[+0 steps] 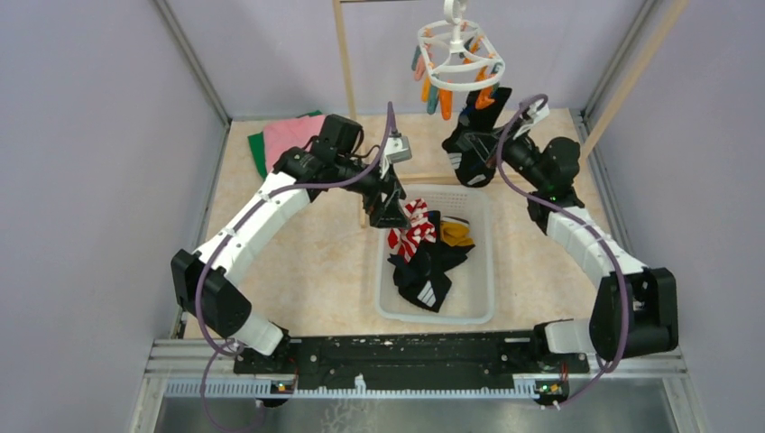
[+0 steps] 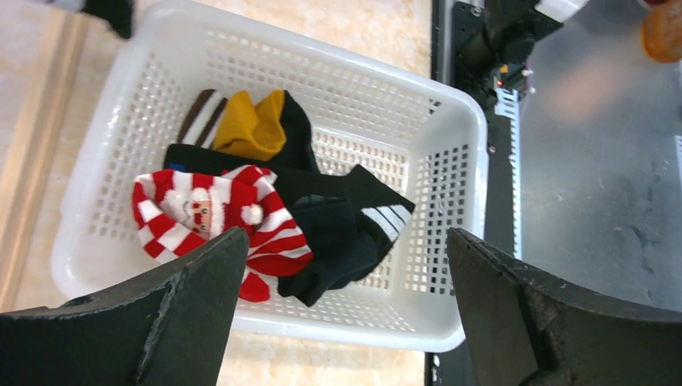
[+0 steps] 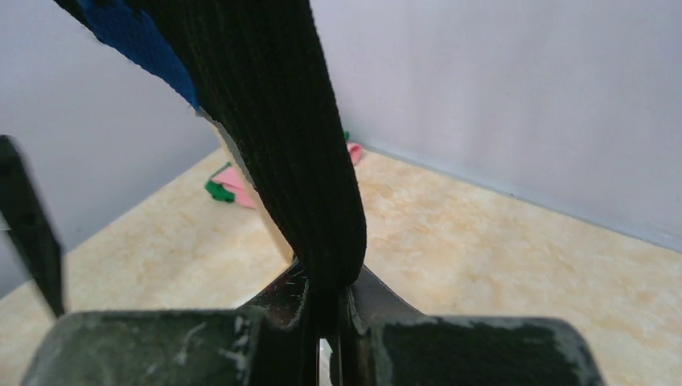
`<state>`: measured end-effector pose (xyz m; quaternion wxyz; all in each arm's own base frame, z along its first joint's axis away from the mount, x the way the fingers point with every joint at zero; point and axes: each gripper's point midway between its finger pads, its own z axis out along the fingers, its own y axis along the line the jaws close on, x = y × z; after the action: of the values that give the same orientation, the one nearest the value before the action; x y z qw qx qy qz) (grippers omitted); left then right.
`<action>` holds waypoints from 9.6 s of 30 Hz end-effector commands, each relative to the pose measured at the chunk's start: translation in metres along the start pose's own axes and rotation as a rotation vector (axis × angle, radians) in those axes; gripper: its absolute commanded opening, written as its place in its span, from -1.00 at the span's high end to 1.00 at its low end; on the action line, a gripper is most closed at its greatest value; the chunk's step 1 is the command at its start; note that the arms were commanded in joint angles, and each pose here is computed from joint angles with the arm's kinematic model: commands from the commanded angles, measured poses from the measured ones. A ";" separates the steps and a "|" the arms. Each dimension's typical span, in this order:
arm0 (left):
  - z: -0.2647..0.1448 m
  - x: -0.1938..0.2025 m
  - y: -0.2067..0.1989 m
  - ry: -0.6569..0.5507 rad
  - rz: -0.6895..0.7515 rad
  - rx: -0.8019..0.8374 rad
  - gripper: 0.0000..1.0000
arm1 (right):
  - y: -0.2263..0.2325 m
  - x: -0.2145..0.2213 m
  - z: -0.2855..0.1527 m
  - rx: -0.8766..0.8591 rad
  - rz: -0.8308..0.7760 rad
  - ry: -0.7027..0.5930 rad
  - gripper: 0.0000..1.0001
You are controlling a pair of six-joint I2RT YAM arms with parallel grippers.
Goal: Remove the socks clipped to the hanger
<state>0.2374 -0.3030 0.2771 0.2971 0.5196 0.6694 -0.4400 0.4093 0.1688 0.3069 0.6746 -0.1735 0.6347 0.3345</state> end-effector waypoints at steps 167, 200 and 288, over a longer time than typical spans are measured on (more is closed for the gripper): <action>0.032 0.051 -0.002 -0.003 -0.178 0.131 1.00 | 0.112 -0.134 0.046 -0.355 0.096 -0.064 -0.13; -0.019 0.030 0.001 0.216 0.220 -0.164 -0.98 | 0.157 0.155 -0.097 -0.004 0.396 0.579 0.02; -0.171 0.240 0.218 -0.423 -0.110 -1.384 -0.98 | -0.149 0.149 -0.201 1.037 -0.184 0.029 -0.97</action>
<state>0.3811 -0.0305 0.0721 0.6408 0.0885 0.7623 -0.0209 0.3505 -0.0395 0.0908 0.6682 0.1210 0.7270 -0.1016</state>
